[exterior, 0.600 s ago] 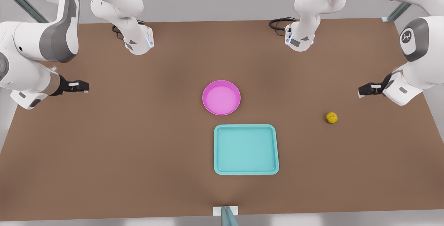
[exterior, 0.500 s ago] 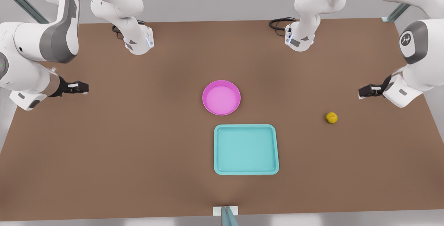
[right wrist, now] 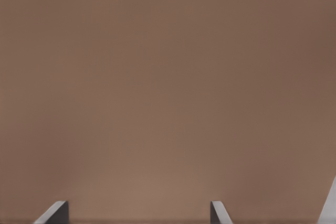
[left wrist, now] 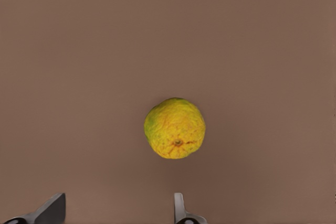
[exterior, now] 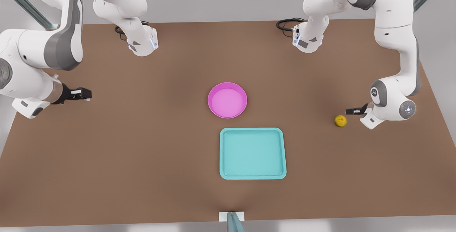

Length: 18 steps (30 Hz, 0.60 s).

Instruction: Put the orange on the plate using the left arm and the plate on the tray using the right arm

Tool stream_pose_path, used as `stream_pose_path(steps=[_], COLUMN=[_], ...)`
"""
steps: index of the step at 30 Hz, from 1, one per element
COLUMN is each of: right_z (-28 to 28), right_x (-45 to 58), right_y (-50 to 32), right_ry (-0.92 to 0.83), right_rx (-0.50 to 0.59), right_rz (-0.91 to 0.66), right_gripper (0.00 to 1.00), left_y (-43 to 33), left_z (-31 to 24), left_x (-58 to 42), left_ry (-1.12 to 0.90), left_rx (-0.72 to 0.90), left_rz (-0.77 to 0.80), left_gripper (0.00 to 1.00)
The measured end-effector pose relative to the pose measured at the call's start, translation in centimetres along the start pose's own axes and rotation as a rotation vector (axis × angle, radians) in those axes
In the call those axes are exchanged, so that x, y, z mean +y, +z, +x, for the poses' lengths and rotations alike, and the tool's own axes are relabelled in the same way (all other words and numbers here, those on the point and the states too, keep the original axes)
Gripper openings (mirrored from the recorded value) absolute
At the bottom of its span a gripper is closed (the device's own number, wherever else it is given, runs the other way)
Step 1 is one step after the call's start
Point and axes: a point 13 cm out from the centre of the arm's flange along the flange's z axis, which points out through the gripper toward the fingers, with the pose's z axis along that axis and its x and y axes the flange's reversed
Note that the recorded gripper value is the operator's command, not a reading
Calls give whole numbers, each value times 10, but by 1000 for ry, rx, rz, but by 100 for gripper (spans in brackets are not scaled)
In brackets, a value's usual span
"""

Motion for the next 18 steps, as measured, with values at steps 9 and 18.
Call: stream_pose_path(steps=[9, 18], right_z=[-2, -1], right_x=[-1, -7], right_y=[8, 10], right_ry=[-7, -4], right_rx=[18, 25], right_rz=[-1, -2], right_gripper=[100, 100], left_y=[22, 50], left_z=[-28, -35], left_x=[-23, -35], left_ry=[102, 142], left_rx=[-53, -36], left_rz=[-26, -29], left_gripper=[100, 100])
